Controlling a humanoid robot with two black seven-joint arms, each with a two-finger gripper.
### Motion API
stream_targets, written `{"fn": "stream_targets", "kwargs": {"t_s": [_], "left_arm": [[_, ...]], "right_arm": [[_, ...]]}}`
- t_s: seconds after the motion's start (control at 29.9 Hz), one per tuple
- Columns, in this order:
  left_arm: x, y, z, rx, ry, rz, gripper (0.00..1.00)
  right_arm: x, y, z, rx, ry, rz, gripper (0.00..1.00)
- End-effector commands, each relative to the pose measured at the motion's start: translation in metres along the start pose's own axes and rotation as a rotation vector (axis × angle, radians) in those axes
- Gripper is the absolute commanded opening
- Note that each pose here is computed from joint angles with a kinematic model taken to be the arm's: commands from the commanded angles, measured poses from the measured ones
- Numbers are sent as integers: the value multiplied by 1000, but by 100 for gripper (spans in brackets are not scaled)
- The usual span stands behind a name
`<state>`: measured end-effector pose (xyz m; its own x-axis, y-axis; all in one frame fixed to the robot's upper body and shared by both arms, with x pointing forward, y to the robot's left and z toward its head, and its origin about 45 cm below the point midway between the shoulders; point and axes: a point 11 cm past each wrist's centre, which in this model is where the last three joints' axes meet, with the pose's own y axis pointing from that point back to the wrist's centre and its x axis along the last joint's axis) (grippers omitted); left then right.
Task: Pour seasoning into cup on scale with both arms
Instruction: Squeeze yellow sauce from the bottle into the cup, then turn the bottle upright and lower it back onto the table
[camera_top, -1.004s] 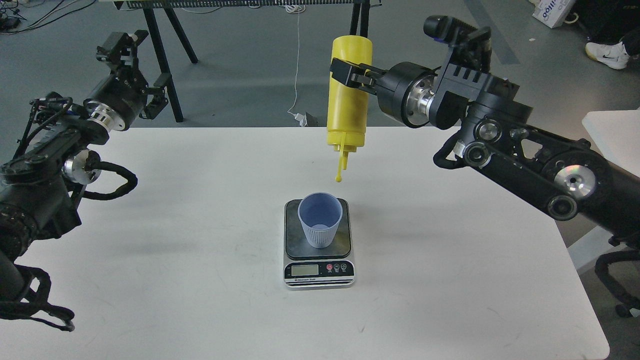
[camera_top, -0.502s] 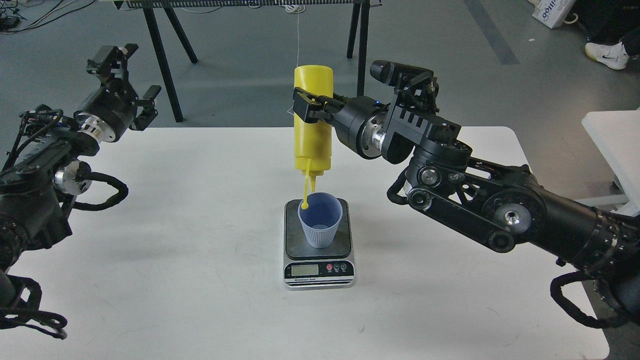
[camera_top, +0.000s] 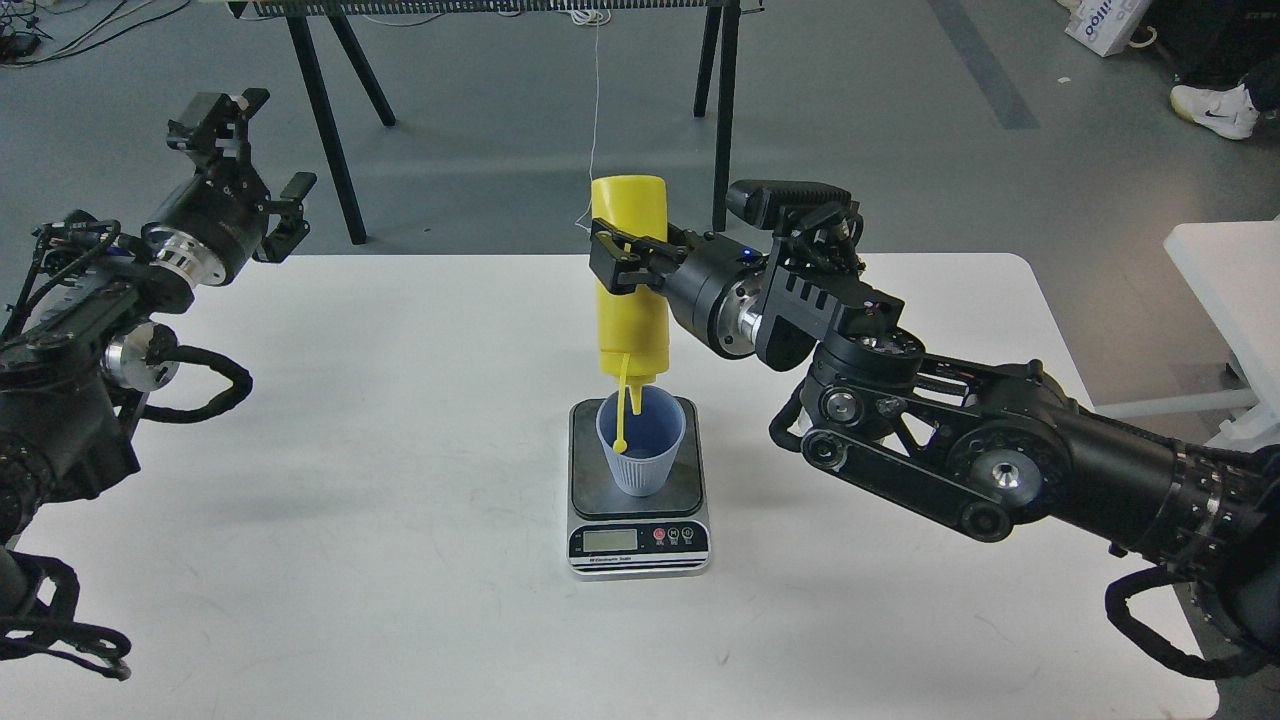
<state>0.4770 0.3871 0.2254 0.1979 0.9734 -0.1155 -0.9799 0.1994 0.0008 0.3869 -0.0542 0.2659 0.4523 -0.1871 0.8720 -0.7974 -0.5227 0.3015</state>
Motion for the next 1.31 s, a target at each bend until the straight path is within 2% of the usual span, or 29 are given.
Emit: {"fn": "stream_targets", "kwargs": {"t_s": [0.0,0.13,0.2,0.3,0.47,0.64,0.8,0.84,0.9,1.04,1.14,1.27], "left_arm": [[0,0,-1,3,-2,-1,100],[0,2,-4,14,-9,-4,100],[2,9,-16,43,-16,-2,100],[11,17,-21,58,-21,15,100],[47,36,-9,65,-69,74,100],[63,44,1,61,-94,102,99],[68,46,5,59,-103,110,100],[68,46,5,59,-103,110,100],[67,46,5,58,-102,108,100],[61,43,0,81,-119,86,100],[57,41,-2,91,-127,71,100],[45,35,-9,95,-113,49,100]], "right_arm": [[1,-1,4,-12,17,9,1],[13,-6,12,-43,-36,48,1],[40,-8,16,-53,-145,102,1],[76,-14,-3,4,-428,131,1],[183,-2,-6,124,-838,223,1],[279,48,41,260,-1248,321,1],[322,101,132,359,-1843,382,1],[322,111,151,376,-1972,381,1],[298,118,197,348,-2195,383,1],[206,128,289,222,-2493,464,2],[126,136,326,132,-2557,483,2],[27,143,343,27,-2616,460,2]]}}
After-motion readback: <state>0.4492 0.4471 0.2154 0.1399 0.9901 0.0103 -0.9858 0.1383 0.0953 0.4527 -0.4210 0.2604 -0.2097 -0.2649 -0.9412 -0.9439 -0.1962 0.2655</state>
